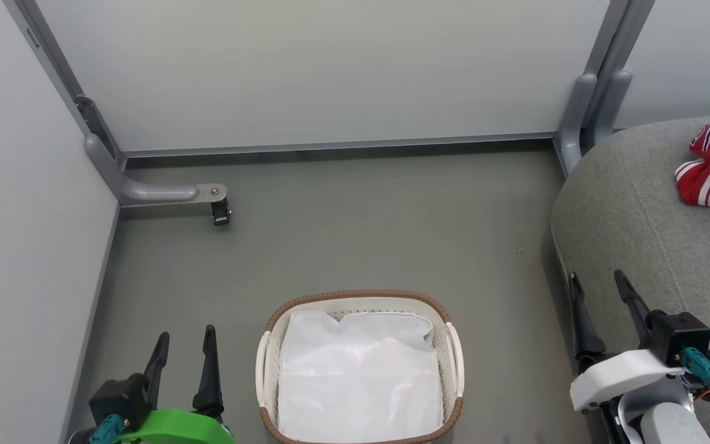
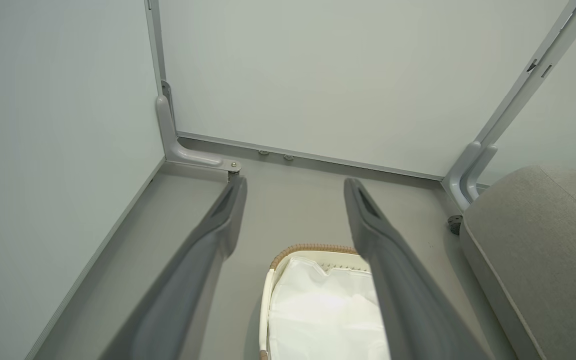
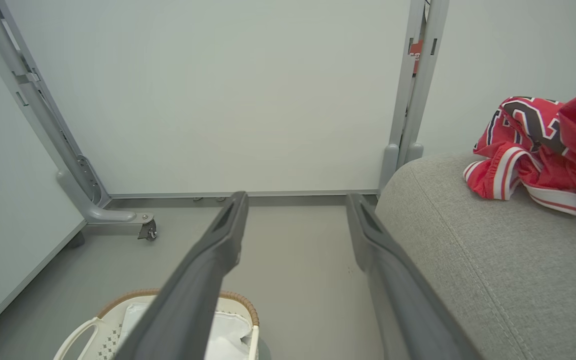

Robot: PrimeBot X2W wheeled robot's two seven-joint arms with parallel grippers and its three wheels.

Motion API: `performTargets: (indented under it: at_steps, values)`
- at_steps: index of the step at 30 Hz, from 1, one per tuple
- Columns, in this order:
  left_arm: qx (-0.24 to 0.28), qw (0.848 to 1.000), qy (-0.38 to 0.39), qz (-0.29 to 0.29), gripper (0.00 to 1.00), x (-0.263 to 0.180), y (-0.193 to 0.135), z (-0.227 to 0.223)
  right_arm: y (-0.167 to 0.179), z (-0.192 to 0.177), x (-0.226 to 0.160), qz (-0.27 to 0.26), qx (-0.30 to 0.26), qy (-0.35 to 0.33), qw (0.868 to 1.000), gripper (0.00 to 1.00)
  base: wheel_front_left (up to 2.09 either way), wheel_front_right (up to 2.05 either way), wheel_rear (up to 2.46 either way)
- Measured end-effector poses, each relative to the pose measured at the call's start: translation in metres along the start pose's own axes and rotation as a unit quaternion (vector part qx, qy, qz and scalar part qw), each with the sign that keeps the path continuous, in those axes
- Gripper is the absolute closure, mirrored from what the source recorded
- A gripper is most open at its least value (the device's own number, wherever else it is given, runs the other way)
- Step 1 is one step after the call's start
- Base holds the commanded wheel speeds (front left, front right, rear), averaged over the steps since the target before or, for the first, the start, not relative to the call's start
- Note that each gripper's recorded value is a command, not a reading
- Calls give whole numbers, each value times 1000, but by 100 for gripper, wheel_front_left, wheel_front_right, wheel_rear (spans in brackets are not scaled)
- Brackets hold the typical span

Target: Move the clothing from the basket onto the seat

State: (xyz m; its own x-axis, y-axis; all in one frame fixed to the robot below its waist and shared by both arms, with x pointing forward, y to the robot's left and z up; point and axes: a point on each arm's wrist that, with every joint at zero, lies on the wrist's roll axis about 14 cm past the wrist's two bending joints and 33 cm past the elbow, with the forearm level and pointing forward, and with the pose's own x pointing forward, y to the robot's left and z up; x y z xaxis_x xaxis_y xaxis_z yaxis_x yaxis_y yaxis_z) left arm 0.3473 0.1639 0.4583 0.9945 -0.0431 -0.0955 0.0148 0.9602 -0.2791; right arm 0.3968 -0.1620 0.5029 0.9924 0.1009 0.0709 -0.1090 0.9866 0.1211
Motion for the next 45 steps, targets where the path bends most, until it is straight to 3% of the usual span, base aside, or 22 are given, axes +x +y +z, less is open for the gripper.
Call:
performTargets:
  at_steps: [31, 32, 37, 45]
  values:
    - [-7, 1000, -2, 3, 0, -8, 4, -2, 9, -9, -10, 10, 18, 14, 1000, 0, 0, 0, 0]
    - [-8, 1000, -3, 1, 100, -8, 4, -2, 9, -10, -10, 10, 19, 15, 1000, 100, 0, 0, 0]
    - [-14, 1000, 18, 5, 100, -11, 3, -15, 9, -25, -16, 4, 27, 40, 999, 100, 0, 0, 0]
    - [-77, 996, 31, 26, 100, -10, 12, -17, 0, -30, -18, -23, 98, 52, 994, 100, 0, 0, 0]
